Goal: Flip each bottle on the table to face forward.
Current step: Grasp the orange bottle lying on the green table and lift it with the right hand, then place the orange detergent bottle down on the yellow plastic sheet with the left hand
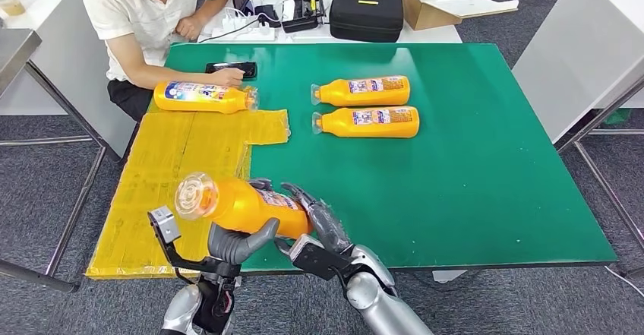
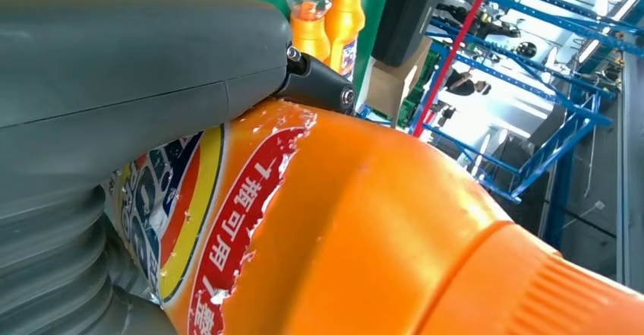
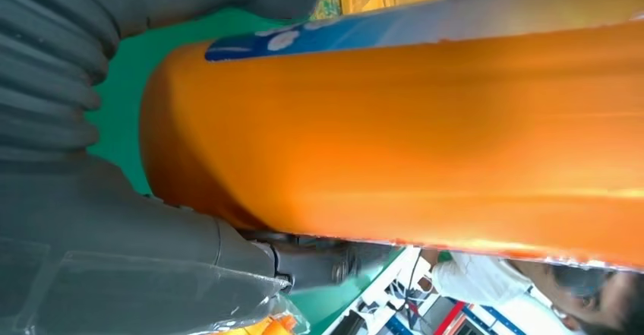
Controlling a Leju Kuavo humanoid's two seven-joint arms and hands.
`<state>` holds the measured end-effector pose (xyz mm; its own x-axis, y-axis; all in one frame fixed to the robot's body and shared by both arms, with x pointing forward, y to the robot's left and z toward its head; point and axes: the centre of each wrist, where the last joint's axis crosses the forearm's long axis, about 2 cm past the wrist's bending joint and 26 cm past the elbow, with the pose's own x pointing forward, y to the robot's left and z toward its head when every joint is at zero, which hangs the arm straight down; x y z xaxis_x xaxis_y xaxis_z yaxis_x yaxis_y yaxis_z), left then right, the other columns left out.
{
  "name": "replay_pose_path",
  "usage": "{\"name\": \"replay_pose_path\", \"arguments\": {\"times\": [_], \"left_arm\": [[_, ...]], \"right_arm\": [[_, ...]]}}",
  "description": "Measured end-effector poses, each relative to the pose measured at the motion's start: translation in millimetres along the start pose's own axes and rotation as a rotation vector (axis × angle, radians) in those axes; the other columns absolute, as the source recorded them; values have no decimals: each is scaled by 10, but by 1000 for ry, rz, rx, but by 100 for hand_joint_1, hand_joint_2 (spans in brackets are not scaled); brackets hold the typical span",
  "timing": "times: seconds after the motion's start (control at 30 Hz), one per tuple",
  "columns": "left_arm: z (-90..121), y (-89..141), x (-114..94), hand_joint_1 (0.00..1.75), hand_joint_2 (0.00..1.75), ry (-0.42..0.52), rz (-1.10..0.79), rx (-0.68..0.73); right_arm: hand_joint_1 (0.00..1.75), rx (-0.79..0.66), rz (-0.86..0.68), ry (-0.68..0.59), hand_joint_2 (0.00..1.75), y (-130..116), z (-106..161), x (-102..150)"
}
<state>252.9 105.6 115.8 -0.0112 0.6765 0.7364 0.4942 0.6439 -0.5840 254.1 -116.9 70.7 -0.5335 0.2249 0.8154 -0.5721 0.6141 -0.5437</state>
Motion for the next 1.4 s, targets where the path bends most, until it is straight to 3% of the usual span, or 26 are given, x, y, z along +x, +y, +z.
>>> {"name": "replay_pose_path", "arguments": {"times": [0.27,0.4,0.57,0.73,0.9,1.03,1.17,1.4], "left_arm": [[-22,-5,78,175,175,-45,-87,34],[-25,19,159,175,175,-78,-222,85],[-46,56,349,175,175,-133,-690,149],[-75,96,549,175,175,-106,-1223,194],[-84,164,656,175,175,-103,-1429,247],[-78,289,708,175,175,3,-1609,263],[-73,614,654,175,175,193,-1759,233],[-35,1142,573,175,175,407,-1825,192]], "right_arm": [[0,-42,63,25,175,98,-12,94],[0,-76,87,45,175,184,66,121],[0,-221,303,78,175,150,198,189],[0,-442,526,77,175,-192,257,350],[0,-587,613,62,175,-489,340,459],[0,-672,640,41,175,-656,402,514],[0,-706,611,17,175,-789,466,478],[0,-715,583,-19,175,-868,477,398]]}}
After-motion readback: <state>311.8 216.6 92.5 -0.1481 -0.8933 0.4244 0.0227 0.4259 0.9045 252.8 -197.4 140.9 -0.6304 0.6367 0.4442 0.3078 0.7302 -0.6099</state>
